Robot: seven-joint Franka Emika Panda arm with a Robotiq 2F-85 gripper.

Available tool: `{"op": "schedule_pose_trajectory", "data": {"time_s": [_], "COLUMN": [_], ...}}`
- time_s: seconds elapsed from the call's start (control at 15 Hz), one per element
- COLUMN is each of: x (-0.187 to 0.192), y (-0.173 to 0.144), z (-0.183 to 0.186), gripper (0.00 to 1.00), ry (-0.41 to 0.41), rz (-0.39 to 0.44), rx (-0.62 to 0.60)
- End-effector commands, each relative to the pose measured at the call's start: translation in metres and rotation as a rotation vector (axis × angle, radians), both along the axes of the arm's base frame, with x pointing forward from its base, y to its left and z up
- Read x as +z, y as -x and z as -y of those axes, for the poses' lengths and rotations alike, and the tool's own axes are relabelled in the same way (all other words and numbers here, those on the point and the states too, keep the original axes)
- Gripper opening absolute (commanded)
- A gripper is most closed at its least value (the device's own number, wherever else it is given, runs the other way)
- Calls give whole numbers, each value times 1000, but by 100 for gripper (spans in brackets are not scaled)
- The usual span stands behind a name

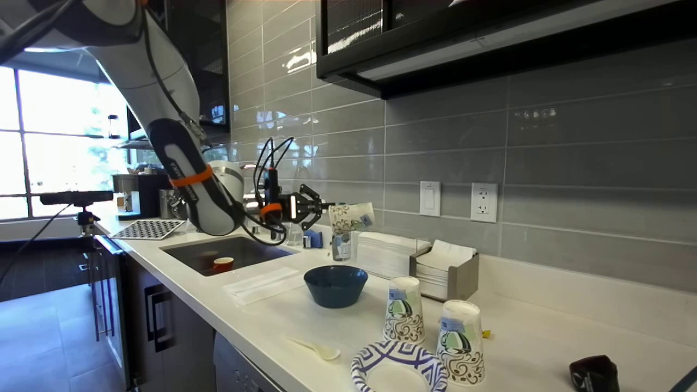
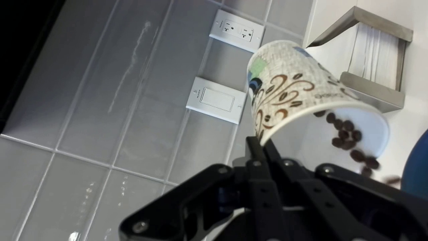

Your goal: Pour the beans in the coffee cup into the blue bowl

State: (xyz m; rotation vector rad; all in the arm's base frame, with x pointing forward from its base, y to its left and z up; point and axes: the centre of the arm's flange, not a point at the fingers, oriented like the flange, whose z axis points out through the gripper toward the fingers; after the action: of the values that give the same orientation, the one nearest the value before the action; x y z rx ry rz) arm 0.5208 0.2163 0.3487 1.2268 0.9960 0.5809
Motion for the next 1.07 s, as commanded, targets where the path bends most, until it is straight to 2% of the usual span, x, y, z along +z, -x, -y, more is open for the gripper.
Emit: {"op": "schedule_pose_trajectory", "data": {"time_s": [0.0,1.0], "x": [-6,4], "y": [0,1], "z": [0,2], "gripper": [1,1], "ry": [43,169], "rz": [39,120], "rx": [16,39]}}
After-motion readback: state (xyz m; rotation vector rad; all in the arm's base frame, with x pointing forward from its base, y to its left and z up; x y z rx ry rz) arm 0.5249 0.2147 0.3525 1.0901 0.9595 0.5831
